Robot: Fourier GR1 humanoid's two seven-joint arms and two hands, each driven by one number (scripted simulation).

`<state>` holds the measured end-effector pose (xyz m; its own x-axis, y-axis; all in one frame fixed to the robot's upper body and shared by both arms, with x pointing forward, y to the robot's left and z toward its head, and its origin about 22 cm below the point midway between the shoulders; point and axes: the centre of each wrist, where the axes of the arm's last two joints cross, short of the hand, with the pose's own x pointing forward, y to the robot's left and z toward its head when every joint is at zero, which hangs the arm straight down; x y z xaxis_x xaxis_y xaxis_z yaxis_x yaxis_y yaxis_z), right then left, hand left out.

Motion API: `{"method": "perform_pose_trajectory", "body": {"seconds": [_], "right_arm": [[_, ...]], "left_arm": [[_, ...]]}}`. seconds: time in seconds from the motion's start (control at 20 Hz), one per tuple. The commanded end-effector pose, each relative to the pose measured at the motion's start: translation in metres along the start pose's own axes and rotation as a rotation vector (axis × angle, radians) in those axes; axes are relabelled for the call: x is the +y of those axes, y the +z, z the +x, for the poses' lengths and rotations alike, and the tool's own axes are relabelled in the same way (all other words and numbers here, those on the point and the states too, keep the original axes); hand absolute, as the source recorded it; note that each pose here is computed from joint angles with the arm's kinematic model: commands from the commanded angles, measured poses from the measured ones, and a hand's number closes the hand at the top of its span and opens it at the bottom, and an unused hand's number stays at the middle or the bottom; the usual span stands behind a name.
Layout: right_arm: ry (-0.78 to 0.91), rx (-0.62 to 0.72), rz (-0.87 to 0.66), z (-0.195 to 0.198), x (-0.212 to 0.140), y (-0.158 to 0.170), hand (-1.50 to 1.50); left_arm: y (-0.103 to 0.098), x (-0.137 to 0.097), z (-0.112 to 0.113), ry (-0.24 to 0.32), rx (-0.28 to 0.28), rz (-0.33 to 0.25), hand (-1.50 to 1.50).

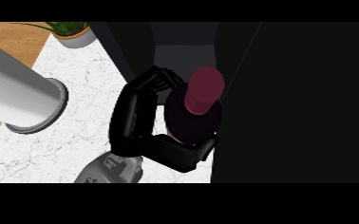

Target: Pick up the wine, place it into the cabinet and close the cabinet

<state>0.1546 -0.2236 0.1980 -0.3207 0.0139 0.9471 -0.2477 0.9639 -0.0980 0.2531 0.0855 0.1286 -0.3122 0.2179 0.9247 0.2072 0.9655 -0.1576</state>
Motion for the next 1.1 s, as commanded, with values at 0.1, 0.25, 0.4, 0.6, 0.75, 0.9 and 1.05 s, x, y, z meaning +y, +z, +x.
{"method": "perform_pose_trajectory", "body": {"seconds": [0.1,0.25,0.4,0.6,0.75,0.9,1.05], "right_arm": [[-0.039,-0.057,0.04,0.024,-0.004,0.019,-1.5],[-0.024,-0.068,0.057,0.01,-0.004,0.015,-1.5],[-0.034,-0.061,0.042,0.025,0.008,0.026,-1.5],[-0.036,-0.057,0.033,0.026,0.005,0.006,-1.5],[-0.025,-0.07,0.049,0.018,-0.007,0.02,-1.5],[-0.033,-0.052,0.022,0.024,-0.004,0.015,-1.5],[-0.031,-0.057,0.037,0.012,-0.001,0.01,-1.5]], "left_arm": [[-0.031,-0.006,0.004,-0.024,-0.001,0.036,1.5],[-0.025,-0.023,-0.022,-0.081,-0.035,0.063,1.5],[-0.025,-0.033,-0.023,-0.098,-0.031,0.056,1.5],[-0.041,-0.025,-0.002,-0.054,-0.015,0.089,1.5],[-0.04,-0.022,-0.036,-0.053,0.0,0.114,1.5],[-0.043,-0.016,-0.036,-0.018,-0.01,0.134,1.5],[-0.024,-0.011,-0.053,-0.013,-0.005,0.141,1.5]]}}
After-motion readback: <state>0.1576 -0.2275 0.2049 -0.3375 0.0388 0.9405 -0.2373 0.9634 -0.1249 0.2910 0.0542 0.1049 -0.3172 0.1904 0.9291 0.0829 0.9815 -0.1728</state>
